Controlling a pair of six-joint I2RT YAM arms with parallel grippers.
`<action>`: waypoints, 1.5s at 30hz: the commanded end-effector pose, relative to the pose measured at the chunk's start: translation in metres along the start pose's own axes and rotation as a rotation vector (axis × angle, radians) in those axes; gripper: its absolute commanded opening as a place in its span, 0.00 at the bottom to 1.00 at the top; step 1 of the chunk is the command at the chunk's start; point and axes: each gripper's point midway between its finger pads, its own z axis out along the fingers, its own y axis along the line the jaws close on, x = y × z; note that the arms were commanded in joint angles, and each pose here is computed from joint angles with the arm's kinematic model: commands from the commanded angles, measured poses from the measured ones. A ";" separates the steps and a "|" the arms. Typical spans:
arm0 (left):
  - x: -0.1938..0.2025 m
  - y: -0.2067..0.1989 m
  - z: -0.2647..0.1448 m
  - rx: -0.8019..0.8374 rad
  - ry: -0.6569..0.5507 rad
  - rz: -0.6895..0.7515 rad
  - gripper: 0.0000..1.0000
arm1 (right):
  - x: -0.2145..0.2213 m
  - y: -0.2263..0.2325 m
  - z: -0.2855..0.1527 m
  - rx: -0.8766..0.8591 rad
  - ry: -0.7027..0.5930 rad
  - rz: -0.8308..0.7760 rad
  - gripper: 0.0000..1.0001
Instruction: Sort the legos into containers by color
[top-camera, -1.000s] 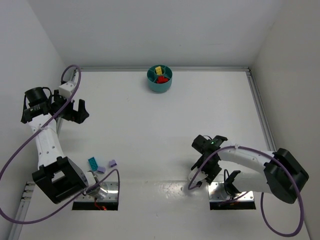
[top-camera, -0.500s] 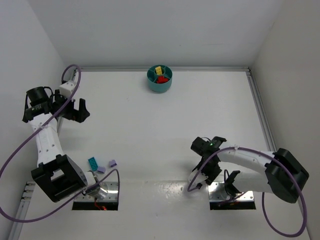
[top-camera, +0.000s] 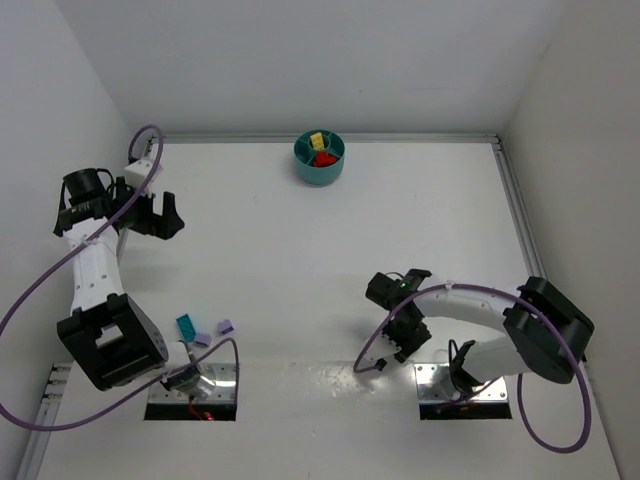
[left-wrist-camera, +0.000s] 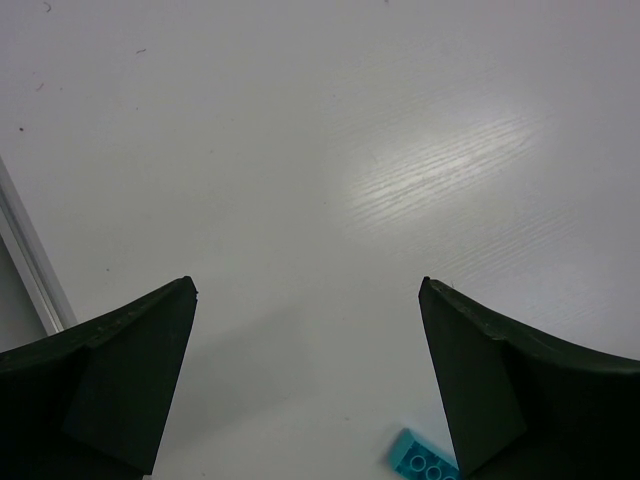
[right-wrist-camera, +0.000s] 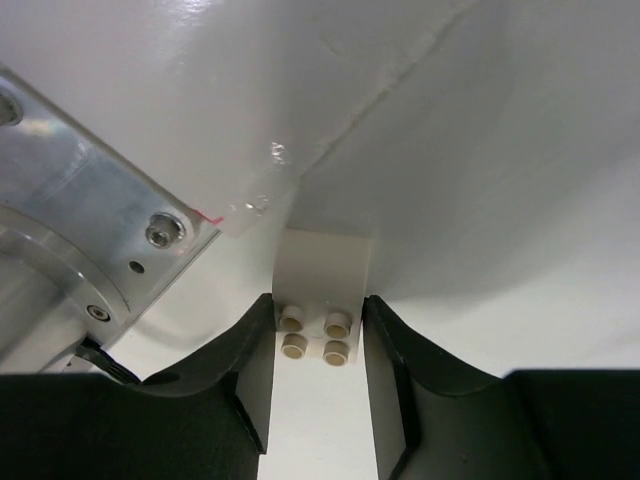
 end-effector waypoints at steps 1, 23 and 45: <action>-0.018 0.004 0.005 -0.008 -0.047 0.026 1.00 | 0.000 -0.018 -0.004 0.057 0.028 0.029 0.29; -0.099 -0.064 0.070 0.091 -0.156 -0.036 1.00 | 0.033 -0.245 -0.199 0.694 -0.201 0.817 0.00; -0.212 -0.127 0.249 -0.093 -0.173 -0.112 1.00 | 0.116 -0.336 -0.338 0.970 -0.686 1.342 0.00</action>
